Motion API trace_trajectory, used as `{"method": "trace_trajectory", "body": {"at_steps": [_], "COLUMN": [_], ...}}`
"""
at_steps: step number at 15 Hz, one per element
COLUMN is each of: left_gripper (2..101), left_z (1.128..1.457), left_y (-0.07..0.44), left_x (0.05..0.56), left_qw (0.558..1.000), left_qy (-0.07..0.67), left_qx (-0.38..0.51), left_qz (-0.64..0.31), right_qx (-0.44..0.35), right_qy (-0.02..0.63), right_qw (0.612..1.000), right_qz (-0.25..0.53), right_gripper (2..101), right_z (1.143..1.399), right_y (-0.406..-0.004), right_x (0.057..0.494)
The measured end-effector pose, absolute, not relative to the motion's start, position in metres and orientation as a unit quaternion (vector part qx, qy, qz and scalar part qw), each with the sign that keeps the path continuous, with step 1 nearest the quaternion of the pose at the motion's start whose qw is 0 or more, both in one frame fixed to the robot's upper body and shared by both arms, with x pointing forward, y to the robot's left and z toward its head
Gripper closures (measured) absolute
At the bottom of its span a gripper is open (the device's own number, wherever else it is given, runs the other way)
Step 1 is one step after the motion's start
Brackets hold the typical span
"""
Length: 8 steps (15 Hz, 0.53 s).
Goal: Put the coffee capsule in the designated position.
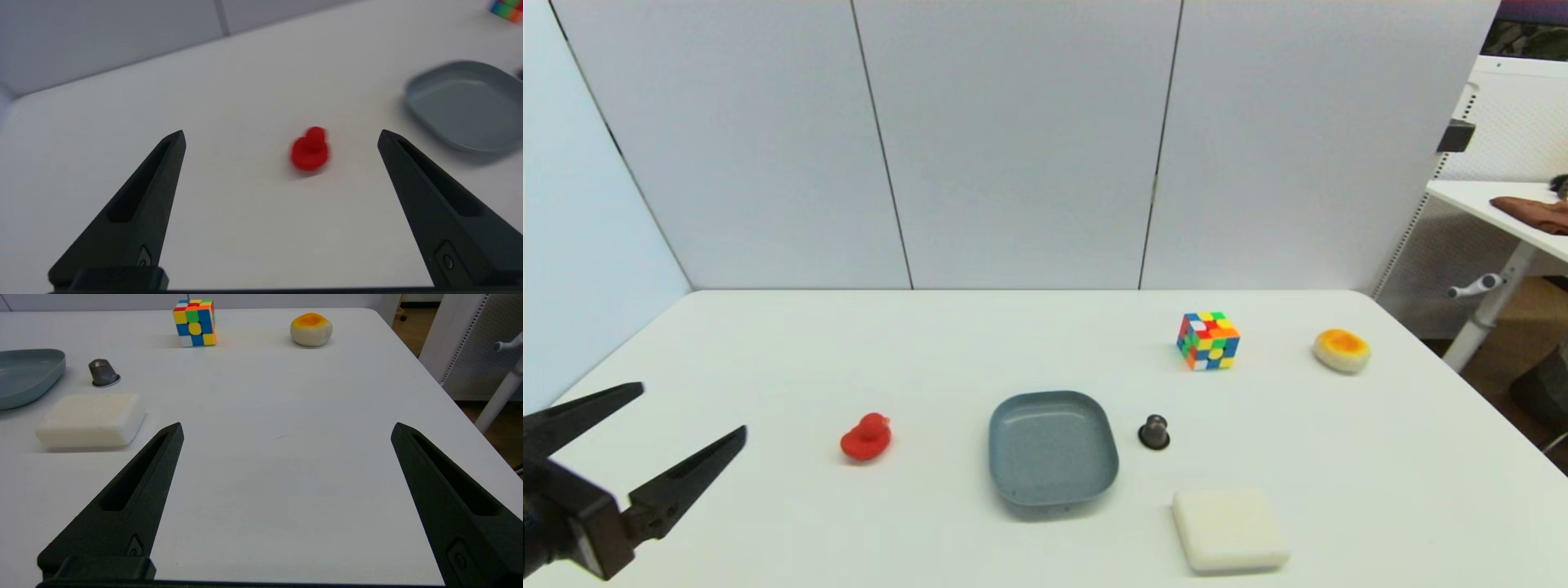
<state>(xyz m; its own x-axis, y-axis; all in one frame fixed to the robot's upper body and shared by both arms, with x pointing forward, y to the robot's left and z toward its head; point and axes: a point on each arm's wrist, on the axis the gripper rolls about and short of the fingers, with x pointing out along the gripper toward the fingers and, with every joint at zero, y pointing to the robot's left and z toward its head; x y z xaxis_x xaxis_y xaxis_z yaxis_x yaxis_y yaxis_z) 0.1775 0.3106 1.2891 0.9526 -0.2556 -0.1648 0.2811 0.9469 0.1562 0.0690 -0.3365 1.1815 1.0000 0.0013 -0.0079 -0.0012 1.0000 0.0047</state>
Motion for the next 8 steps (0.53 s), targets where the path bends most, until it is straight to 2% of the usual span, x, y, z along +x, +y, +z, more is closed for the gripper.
{"method": "trace_trajectory", "body": {"at_steps": [4, 6, 8], "left_gripper": [7.0, 6.6, 6.3], "left_z": [1.254, 1.237, 1.218], "left_y": [0.329, 0.332, 0.333], "left_x": [0.129, 0.109, 0.100], "left_qw": [0.996, 0.997, 0.998], "left_qy": [-0.021, -0.024, 0.018], "left_qx": [0.070, 0.052, 0.042], "left_qz": [-0.059, -0.047, -0.044], "right_qx": [0.002, 0.002, 0.002], "right_qy": [0.004, 0.004, 0.004], "right_qw": [1.000, 1.000, 1.000], "right_qz": [0.001, 0.001, 0.001], "right_gripper": [1.8, 1.8, 1.8], "right_z": [1.182, 1.182, 1.182], "right_y": [-0.336, -0.336, -0.336], "right_x": [0.069, 0.069, 0.069]}}
